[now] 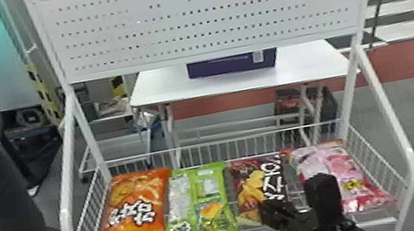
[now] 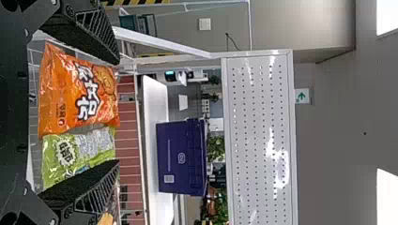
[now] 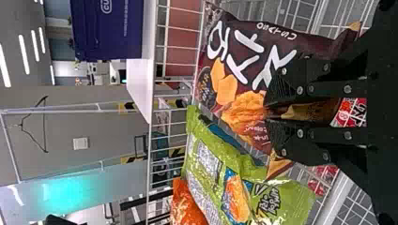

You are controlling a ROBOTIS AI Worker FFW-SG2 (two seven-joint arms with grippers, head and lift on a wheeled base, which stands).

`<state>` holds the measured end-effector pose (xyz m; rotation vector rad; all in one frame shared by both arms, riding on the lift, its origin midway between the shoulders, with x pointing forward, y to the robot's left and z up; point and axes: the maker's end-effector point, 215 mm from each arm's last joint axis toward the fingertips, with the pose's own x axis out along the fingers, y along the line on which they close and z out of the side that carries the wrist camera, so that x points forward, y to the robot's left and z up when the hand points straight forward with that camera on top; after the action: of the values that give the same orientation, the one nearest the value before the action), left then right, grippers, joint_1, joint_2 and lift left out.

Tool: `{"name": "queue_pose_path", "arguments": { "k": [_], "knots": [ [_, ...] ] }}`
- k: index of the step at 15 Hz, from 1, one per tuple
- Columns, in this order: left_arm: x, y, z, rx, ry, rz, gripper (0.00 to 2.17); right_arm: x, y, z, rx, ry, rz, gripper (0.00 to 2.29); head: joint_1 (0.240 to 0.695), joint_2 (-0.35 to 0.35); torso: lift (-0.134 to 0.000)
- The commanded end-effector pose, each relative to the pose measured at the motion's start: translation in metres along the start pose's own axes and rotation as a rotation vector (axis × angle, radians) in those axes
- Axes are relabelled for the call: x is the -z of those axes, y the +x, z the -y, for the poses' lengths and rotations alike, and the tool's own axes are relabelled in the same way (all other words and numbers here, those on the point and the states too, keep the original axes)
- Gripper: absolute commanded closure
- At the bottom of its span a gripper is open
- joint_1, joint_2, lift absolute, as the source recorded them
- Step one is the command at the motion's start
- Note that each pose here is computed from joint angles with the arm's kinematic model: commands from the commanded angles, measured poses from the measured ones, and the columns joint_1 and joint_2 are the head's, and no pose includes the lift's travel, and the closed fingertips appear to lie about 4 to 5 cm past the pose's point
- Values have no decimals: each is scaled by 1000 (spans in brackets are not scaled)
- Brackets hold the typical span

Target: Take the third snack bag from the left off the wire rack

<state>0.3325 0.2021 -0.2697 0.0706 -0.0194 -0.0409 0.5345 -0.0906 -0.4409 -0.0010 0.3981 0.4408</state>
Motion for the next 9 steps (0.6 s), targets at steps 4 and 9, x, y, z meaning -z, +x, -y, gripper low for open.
{"name": "queue_pose_path", "arguments": {
  "k": [4,9],
  "knots": [
    [1,0,1,1,-1,-2,140,-53,-51,11,52,-40,141,2233,499,0,0],
    [-2,1,3,4,-5,4,140,-98,-124,21,82,-63,287,2233,499,0,0]
  ]
}}
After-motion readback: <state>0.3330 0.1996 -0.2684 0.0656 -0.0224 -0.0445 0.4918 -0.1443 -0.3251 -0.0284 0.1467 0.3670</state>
